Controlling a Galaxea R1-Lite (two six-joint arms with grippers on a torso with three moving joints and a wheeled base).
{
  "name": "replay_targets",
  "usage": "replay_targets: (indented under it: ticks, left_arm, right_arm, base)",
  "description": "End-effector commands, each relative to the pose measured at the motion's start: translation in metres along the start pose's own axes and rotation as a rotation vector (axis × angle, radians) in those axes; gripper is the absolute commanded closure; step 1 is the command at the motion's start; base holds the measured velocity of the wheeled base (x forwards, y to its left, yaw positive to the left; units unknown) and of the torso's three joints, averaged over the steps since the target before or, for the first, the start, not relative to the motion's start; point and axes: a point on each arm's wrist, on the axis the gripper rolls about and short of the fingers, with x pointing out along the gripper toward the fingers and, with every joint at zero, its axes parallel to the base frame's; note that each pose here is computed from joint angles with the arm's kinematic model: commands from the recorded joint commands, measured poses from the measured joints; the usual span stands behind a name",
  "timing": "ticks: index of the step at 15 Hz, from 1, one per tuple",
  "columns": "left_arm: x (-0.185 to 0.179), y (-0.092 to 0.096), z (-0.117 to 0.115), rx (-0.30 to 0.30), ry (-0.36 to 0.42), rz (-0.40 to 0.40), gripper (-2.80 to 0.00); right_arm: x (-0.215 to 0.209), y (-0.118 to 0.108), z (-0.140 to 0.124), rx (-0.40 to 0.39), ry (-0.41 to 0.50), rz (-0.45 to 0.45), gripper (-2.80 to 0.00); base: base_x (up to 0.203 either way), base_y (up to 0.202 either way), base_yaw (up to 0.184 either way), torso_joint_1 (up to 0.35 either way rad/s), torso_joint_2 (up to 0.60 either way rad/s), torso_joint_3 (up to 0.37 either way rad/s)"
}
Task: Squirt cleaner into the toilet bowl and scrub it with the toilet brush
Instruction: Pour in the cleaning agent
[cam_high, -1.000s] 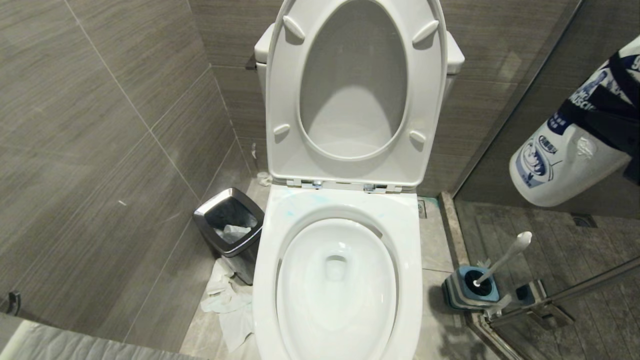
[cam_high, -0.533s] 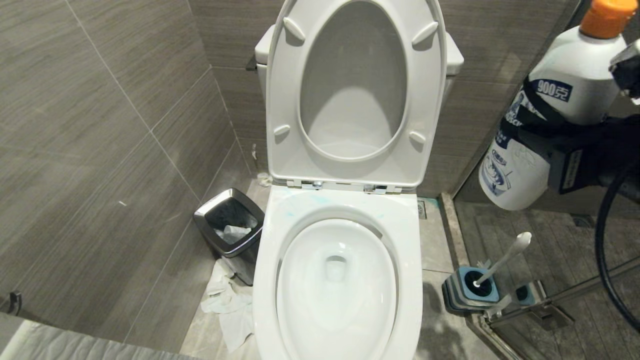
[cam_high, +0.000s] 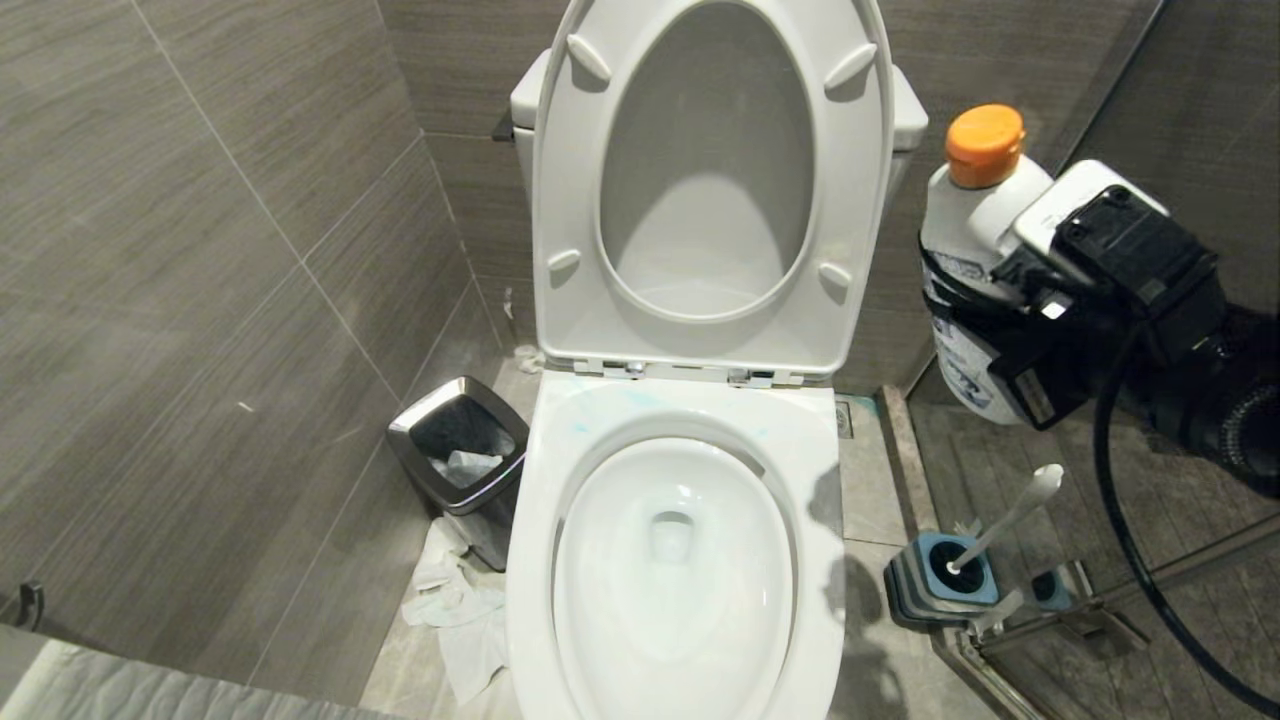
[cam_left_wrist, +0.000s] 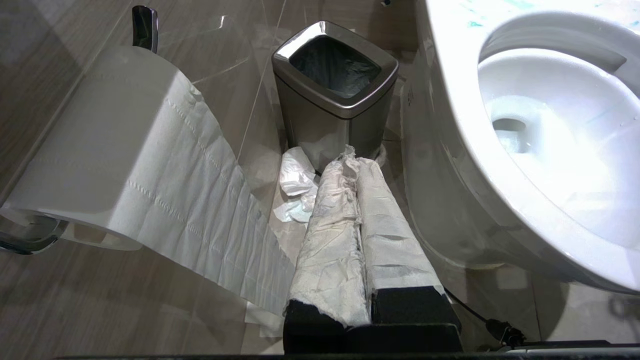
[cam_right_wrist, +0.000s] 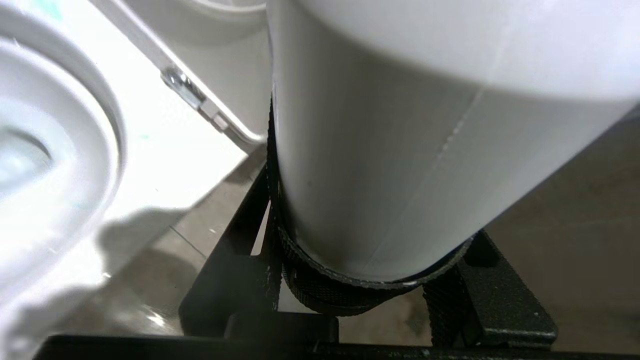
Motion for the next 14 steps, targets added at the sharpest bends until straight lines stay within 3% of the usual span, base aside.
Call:
replay_targets:
  ticks: [1, 4, 7, 14]
  left_arm:
    - [0.0, 0.0, 0.0, 0.0, 0.002, 0.0, 0.0]
    - [0.0, 0.0, 0.0, 0.0, 0.002, 0.0, 0.0]
    - [0.0, 0.0, 0.0, 0.0, 0.002, 0.0, 0.0]
    - [0.0, 0.0, 0.0, 0.0, 0.002, 0.0, 0.0]
  right_arm:
    - [0.007, 0.009, 0.0, -0.076, 0.01, 0.022, 0.0]
    - [0.016, 0.019, 0.005, -0.238, 0.005, 0.049, 0.0]
    - [0.025, 0.029, 0.01, -0.345, 0.0, 0.065, 0.0]
    - [0.032, 0.025, 0.02, -0.583, -0.028, -0.005, 0.0]
  base:
    - [0.0, 0.0, 0.0, 0.0, 0.0, 0.0]
    - [0.0, 0.0, 0.0, 0.0, 0.0, 0.0]
    - [0.0, 0.0, 0.0, 0.0, 0.0, 0.0]
    - [0.0, 0.0, 0.0, 0.0, 0.0, 0.0]
